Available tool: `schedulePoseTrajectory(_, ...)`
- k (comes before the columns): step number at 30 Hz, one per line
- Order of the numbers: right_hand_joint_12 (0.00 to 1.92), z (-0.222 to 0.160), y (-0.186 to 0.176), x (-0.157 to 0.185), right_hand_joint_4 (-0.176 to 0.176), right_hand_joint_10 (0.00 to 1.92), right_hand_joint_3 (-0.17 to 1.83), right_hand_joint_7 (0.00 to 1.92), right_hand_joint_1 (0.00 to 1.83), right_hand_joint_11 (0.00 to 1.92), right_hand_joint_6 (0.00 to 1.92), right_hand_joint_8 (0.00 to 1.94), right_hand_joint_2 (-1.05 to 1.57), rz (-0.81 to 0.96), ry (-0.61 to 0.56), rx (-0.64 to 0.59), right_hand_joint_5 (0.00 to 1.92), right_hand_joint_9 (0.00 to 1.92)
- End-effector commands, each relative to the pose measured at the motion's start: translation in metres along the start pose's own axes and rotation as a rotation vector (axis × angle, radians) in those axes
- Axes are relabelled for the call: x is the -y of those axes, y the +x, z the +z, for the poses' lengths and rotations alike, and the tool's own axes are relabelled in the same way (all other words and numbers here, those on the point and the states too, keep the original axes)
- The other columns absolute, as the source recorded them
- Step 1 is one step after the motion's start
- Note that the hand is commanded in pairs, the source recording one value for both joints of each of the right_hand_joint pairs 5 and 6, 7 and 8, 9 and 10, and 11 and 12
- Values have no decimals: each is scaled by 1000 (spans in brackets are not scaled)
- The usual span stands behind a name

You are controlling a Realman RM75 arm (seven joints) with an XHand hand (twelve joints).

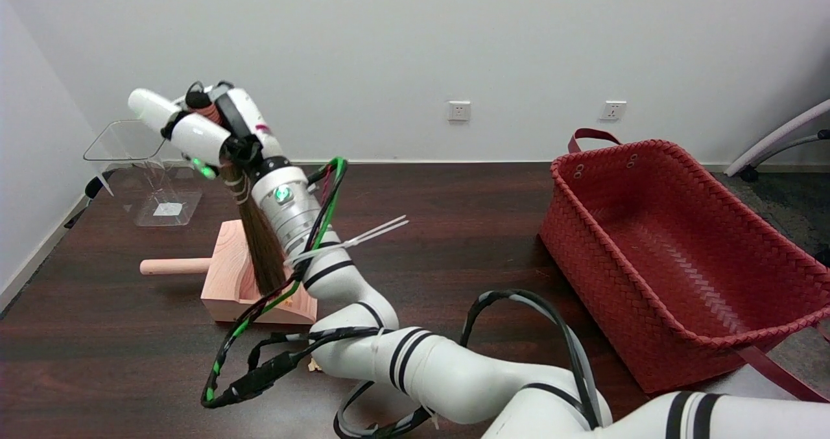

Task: Sweep the paper balls into the dustpan.

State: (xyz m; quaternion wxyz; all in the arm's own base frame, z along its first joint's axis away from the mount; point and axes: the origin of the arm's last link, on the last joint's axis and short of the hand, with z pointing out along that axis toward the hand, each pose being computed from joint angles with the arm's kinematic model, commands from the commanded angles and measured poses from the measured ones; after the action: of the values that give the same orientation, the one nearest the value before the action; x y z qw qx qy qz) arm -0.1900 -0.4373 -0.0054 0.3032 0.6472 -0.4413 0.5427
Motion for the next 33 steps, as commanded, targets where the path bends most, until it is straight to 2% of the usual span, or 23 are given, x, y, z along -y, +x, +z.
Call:
schedulePoseTrajectory(1,1920,-13,50,43,0,1920,225,1920,804,1920,1920,1920,1435,-94,52,-72,1920,1920)
schedulePoseTrajectory(7,1920,-30,62,38,0,1920,309,1920,809,1920,1920,1920,1450,72,-46,-80,1920,1920)
schedulePoseTrajectory(19,1920,-55,72,48,0,1920,351,1920,760,1920,1920,1920,1571,329,-115,-84,1920,1920)
schedulePoseTrajectory(24,1920,-64,67,48,0,1920,359,1920,753,1920,1920,1920,1571,511,-138,-76,1920,1920)
schedulePoseTrajectory(33,1920,-75,67,55,0,1920,386,1920,720,1920,1920,1920,1571,584,-144,-18,1920,1920)
